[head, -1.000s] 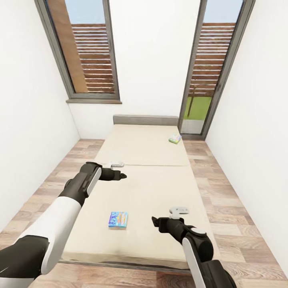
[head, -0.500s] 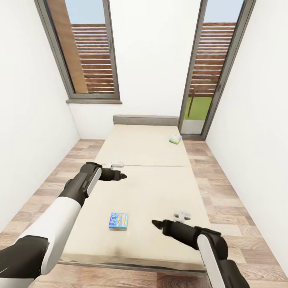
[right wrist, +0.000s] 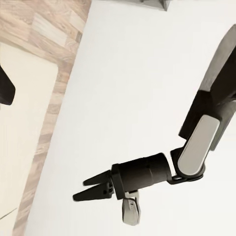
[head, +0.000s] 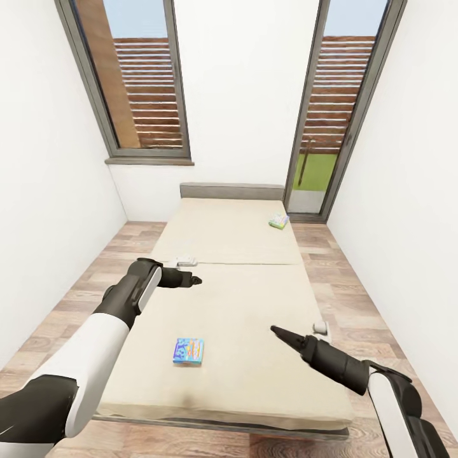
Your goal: Put all the toys in the child's room - the three board games (two on the bed and one on the table), the two jigsaw puzzles on the table, and the tennis ball on the table - inside the toy box on the table in the child's room.
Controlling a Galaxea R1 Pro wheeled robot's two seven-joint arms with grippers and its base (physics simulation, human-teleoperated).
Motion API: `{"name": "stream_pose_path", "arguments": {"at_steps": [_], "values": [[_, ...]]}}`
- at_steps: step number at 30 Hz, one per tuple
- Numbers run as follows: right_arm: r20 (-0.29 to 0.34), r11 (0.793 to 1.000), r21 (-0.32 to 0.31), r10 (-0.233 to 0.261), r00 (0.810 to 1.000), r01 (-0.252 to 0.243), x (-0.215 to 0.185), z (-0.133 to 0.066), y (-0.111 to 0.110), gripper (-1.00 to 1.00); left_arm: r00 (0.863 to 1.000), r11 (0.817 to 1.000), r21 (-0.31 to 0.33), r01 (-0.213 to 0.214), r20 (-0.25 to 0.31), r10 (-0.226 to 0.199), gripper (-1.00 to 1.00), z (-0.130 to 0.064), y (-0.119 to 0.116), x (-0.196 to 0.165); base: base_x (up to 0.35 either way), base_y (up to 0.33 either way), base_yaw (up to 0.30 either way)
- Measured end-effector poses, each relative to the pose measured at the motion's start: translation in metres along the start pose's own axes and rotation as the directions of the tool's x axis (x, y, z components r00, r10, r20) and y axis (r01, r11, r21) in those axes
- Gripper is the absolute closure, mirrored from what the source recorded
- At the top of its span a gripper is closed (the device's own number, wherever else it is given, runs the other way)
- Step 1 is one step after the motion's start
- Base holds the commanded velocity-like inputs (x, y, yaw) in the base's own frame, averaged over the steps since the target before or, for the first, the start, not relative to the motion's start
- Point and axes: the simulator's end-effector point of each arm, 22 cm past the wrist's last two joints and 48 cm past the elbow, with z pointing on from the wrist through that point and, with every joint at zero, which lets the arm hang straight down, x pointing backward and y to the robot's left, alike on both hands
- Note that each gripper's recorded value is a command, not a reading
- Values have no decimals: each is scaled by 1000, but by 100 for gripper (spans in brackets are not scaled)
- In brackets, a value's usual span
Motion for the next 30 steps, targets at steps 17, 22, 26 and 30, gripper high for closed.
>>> {"name": "stream_pose_path", "arguments": {"at_steps": [17, 22, 26, 30], "values": [[23, 998, -60, 9, 1000, -7, -7, -7, 10, -100, 1000, 1000, 5, -2, 8, 2, -100, -1, -2, -2, 0, 0, 0], [23, 998, -53, 27, 999, -26, -5, -8, 4, -100, 1000, 1000, 4, 2, -2, -2, -100, 1, -1, 5, 0, 82, -16], [29, 998, -49, 37, 999, -35, -6, -10, 1, -100, 1000, 1000, 4, 5, -6, -5, -100, 1, -1, 9, 0, 203, -115], [39, 998, -45, 42, 998, -40, -8, -12, -1, -100, 1000, 1000, 4, 5, -5, -5, -100, 0, -1, 9, 0, 180, -170]]}}
